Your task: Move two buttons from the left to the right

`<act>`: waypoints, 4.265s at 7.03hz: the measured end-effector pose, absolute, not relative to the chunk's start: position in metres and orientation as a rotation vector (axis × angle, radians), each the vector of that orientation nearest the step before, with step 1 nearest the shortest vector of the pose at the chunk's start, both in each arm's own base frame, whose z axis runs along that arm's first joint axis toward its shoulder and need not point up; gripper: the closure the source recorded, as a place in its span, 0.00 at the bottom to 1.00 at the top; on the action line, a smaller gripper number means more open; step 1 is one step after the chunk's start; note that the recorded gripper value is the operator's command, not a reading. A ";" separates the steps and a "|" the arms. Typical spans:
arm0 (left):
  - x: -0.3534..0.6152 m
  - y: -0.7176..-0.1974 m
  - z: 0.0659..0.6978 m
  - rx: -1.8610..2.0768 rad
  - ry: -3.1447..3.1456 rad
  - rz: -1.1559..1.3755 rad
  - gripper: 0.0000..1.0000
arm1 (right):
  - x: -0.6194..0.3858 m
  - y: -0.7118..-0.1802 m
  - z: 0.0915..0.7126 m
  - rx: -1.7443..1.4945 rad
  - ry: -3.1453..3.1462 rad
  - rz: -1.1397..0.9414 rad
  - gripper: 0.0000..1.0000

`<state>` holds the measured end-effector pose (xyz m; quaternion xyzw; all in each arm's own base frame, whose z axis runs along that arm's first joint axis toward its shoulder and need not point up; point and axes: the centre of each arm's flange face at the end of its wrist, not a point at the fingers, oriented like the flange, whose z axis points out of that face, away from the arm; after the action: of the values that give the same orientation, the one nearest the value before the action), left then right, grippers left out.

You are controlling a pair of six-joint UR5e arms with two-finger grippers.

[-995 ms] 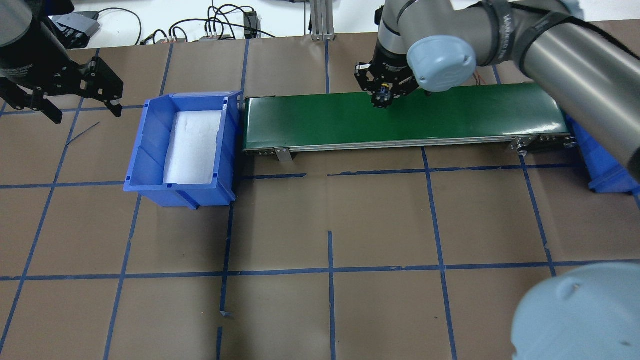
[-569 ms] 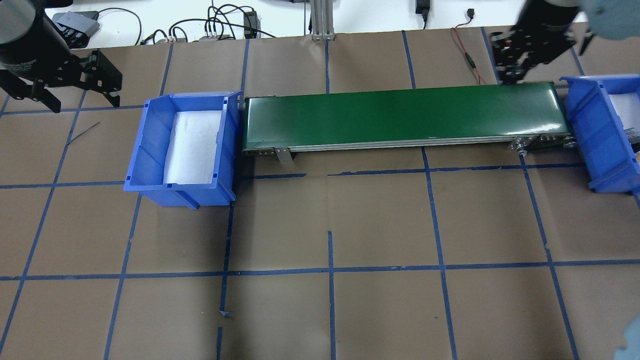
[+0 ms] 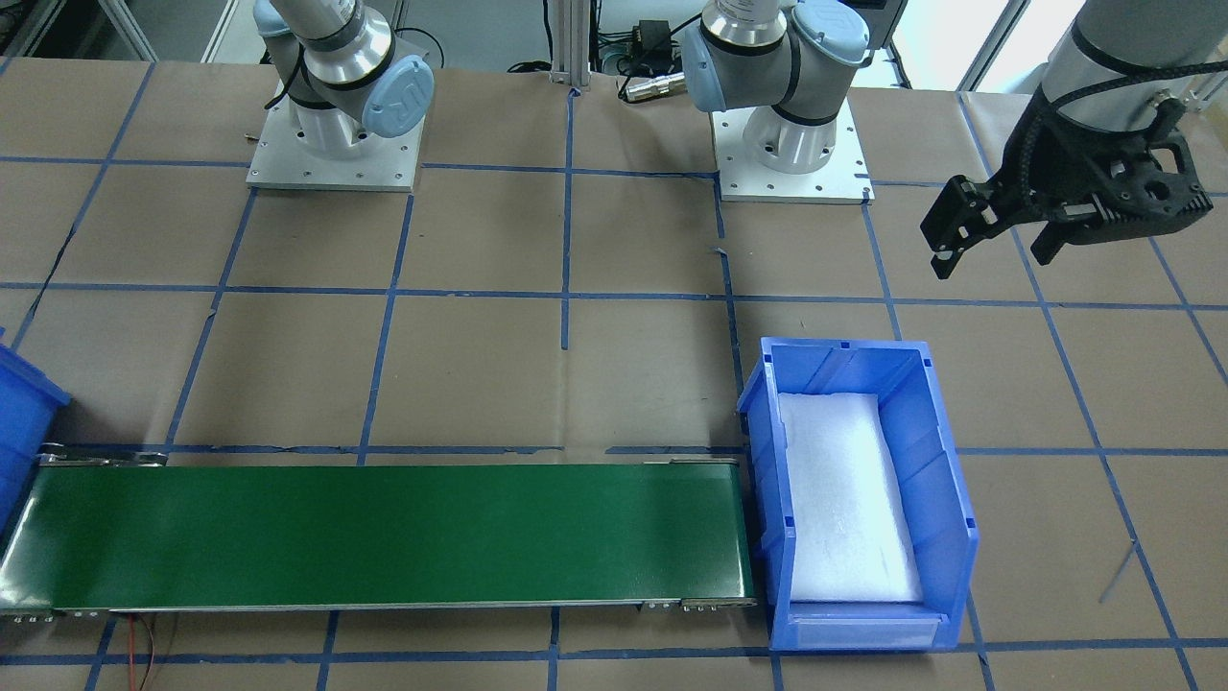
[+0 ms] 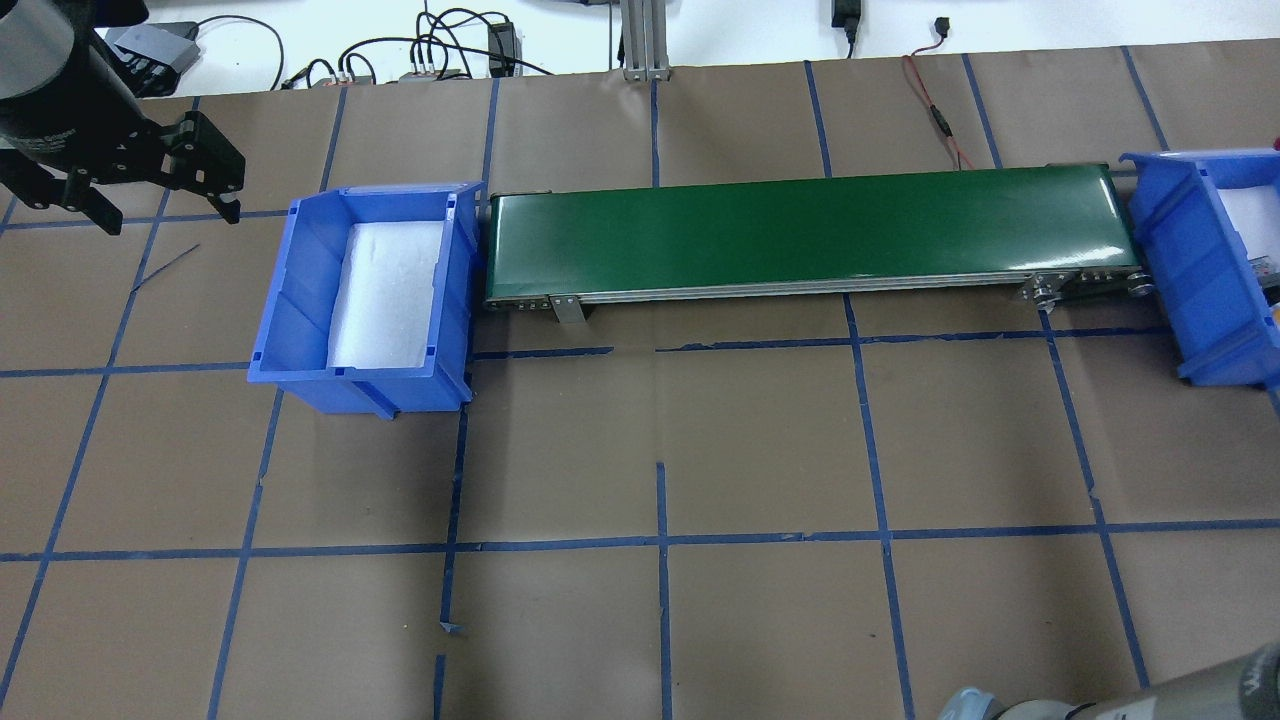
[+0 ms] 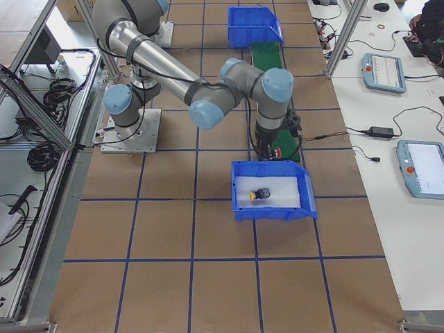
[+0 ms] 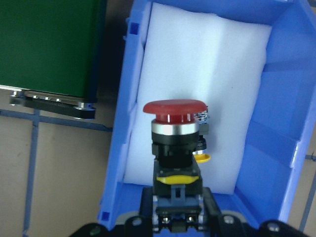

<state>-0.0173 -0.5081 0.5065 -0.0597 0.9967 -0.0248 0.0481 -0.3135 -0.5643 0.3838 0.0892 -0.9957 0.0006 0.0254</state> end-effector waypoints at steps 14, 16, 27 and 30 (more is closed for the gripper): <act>-0.031 -0.486 0.533 -0.154 3.050 0.019 0.00 | -0.351 -0.619 0.253 0.305 -3.117 0.200 0.03; -0.041 -0.487 0.523 -0.161 3.057 0.067 0.02 | -0.350 -0.619 0.251 0.305 -3.123 0.200 0.00; -0.105 -0.496 0.491 0.027 3.126 0.069 0.00 | 0.046 -0.545 0.475 -0.070 -3.115 0.125 0.00; -0.108 -0.514 0.478 0.045 3.135 0.067 0.00 | 0.126 -0.536 0.456 -0.143 -3.128 0.127 0.00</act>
<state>-0.1077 -0.5145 0.4785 0.0143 0.9997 0.0214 0.0030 0.1256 -0.5356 0.4561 -0.0456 -0.9981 0.0407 0.0040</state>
